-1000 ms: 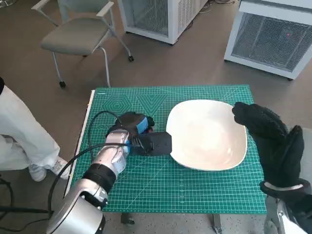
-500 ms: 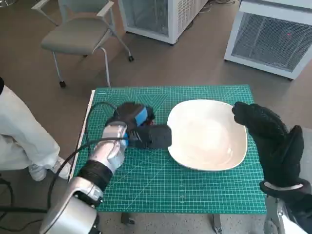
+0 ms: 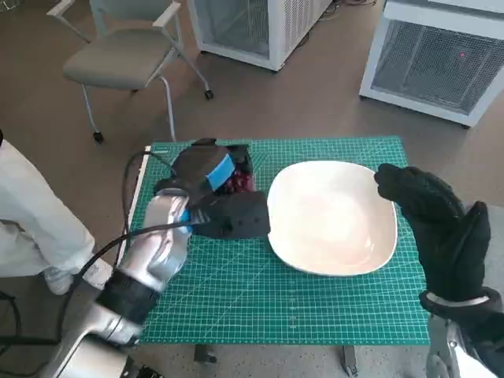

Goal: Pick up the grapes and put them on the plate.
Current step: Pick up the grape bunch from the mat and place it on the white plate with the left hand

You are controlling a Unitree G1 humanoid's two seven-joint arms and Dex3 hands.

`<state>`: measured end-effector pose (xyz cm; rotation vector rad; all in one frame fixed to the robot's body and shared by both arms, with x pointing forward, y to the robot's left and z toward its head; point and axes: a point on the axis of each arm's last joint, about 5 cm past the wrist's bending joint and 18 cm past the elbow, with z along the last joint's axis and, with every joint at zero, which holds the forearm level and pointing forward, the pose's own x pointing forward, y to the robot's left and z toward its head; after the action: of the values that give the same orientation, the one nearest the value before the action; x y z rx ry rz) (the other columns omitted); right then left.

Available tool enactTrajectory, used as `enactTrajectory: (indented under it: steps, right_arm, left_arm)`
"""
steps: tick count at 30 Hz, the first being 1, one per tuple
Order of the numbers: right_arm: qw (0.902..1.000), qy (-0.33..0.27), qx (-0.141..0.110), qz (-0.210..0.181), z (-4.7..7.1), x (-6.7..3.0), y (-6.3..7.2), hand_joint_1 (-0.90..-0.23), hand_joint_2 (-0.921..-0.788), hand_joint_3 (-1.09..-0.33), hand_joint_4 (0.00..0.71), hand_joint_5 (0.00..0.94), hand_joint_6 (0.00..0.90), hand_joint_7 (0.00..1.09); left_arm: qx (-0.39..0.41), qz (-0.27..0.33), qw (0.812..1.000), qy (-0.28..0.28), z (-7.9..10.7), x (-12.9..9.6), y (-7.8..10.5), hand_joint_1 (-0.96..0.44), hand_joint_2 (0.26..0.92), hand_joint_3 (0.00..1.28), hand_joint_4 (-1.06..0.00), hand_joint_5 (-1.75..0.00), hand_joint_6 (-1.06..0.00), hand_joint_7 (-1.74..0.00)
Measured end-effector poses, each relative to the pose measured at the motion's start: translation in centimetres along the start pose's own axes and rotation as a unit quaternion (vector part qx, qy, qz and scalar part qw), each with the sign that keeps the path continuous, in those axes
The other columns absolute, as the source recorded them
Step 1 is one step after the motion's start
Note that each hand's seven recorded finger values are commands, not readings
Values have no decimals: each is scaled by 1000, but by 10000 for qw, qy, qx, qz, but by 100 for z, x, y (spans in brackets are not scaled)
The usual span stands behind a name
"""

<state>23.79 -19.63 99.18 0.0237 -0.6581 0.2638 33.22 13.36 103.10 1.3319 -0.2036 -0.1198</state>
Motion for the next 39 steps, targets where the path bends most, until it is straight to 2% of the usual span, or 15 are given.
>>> enactTrajectory:
  steps: [5,13,22,27,33,35,37,39]
  right_arm:
    - [10000,-9,-3,0,-1,0,0,-538,-921,-599,254,474,118,932]
    - [10000,-19,-1,5,-5,1,3,-538,-921,-599,254,474,118,932]
    - [10000,-27,-1,3,-6,1,2,-541,-921,-599,252,471,119,932]
    - [10000,-27,1,2,-6,0,2,-541,-921,-598,252,470,119,931]
    - [10000,-27,1,2,-6,0,2,-541,-921,-598,252,468,119,931]
    - [10000,-26,2,2,-6,0,3,-541,-921,-598,253,467,119,931]
    - [10000,-26,2,2,-6,-1,3,-541,-921,-599,253,466,119,930]
    - [10000,-24,-4,-7,-4,-6,0,-541,-921,-599,253,465,119,931]
  left_arm:
    - [-120,248,9995,-163,17,-104,89,4,822,239,-630,-1422,-754,-863]
    - [-283,586,9970,-426,38,-240,168,3,888,71,-759,-1226,-708,-945]
    - [-339,616,9961,-536,37,-269,163,2,888,41,-840,-1032,-673,-1094]
    - [-367,516,9964,-566,59,-265,153,2,889,38,-837,-1051,-677,-1073]
    - [-447,363,9952,-789,196,-243,122,2,906,40,-750,-1215,-699,-981]
    - [-488,329,9932,-1005,302,-232,115,3,787,290,-671,-1370,-710,-981]
    - [-530,342,9896,-1292,431,-224,126,4,656,579,-589,-1488,-675,-1088]
    - [-553,360,9866,-1493,531,-209,149,3,638,652,-555,-1475,-604,-1247]
